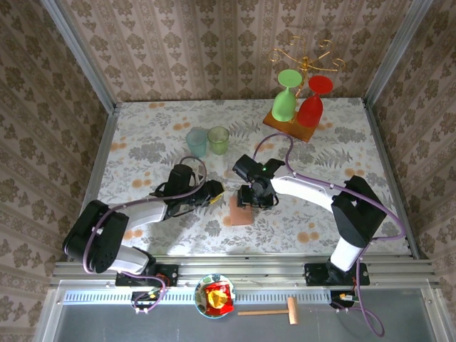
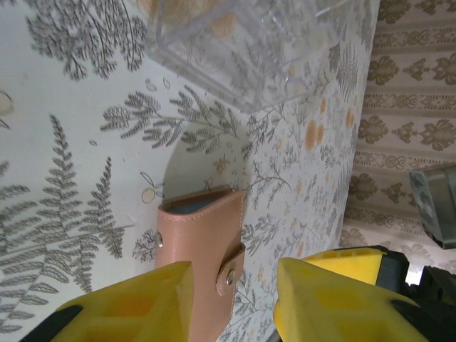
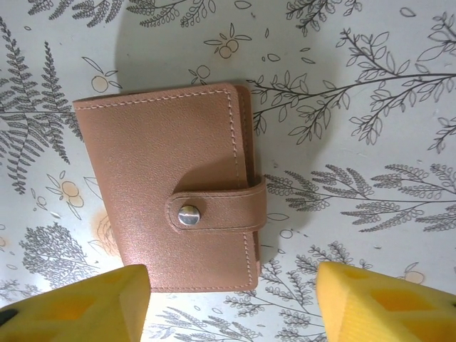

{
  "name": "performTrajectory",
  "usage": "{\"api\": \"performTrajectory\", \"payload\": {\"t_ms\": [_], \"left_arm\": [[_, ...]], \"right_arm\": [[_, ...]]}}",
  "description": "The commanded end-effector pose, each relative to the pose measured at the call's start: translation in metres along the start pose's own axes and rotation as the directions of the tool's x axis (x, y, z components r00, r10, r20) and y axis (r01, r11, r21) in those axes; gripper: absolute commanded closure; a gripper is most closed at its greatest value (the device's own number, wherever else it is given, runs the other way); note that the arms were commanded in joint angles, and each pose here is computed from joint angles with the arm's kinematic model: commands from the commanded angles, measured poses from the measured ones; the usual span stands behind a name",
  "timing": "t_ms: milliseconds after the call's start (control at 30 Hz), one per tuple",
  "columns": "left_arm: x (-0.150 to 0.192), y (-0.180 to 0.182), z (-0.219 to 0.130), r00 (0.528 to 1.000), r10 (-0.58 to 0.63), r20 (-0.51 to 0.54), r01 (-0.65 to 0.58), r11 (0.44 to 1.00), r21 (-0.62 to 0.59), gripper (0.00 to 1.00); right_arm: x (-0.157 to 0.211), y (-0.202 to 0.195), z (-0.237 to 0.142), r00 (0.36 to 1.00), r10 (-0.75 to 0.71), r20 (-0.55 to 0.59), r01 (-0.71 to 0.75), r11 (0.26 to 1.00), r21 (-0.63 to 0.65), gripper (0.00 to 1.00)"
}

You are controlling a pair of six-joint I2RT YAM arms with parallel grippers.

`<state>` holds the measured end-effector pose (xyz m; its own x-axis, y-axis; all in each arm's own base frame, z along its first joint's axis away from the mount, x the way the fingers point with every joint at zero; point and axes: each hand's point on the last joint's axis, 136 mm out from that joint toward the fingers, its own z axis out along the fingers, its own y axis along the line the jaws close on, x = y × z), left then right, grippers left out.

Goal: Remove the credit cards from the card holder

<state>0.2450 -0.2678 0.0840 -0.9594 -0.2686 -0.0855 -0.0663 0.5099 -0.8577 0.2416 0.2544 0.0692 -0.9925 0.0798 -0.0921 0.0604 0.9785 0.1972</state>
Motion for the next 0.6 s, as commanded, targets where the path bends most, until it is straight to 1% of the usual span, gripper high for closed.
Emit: {"api": "performTrajectory", "payload": {"t_ms": [0, 200, 300, 400, 567], "left_arm": [[0.010, -0.010, 0.006, 0.998, -0.003, -0.058, 0.005, 0.999, 0.040, 0.71], [0.024, -0.006, 0.011, 0.991, -0.048, -0.125, 0.059, 0.994, 0.089, 0.83], [0.025, 0.001, 0.010, 0.991, -0.069, -0.116, 0.077, 0.994, 0.072, 0.87], [0.023, 0.011, 0.007, 0.993, -0.082, -0.091, 0.086, 0.995, 0.046, 0.89], [0.022, 0.016, 0.001, 0.992, -0.089, -0.085, 0.092, 0.995, 0.035, 0.89]], "right_arm": [[0.002, 0.005, 0.000, 1.000, 0.002, -0.007, -0.002, 1.000, -0.031, 0.41], [0.003, 0.012, 0.004, 1.000, 0.008, -0.024, -0.009, 1.000, -0.030, 0.52], [0.004, 0.013, 0.006, 1.000, 0.000, -0.026, 0.000, 1.000, 0.002, 0.55], [0.004, 0.016, 0.010, 1.000, -0.008, -0.030, 0.009, 0.999, 0.030, 0.56], [0.001, 0.022, 0.016, 0.999, -0.022, -0.036, 0.025, 0.998, 0.062, 0.57]]}}
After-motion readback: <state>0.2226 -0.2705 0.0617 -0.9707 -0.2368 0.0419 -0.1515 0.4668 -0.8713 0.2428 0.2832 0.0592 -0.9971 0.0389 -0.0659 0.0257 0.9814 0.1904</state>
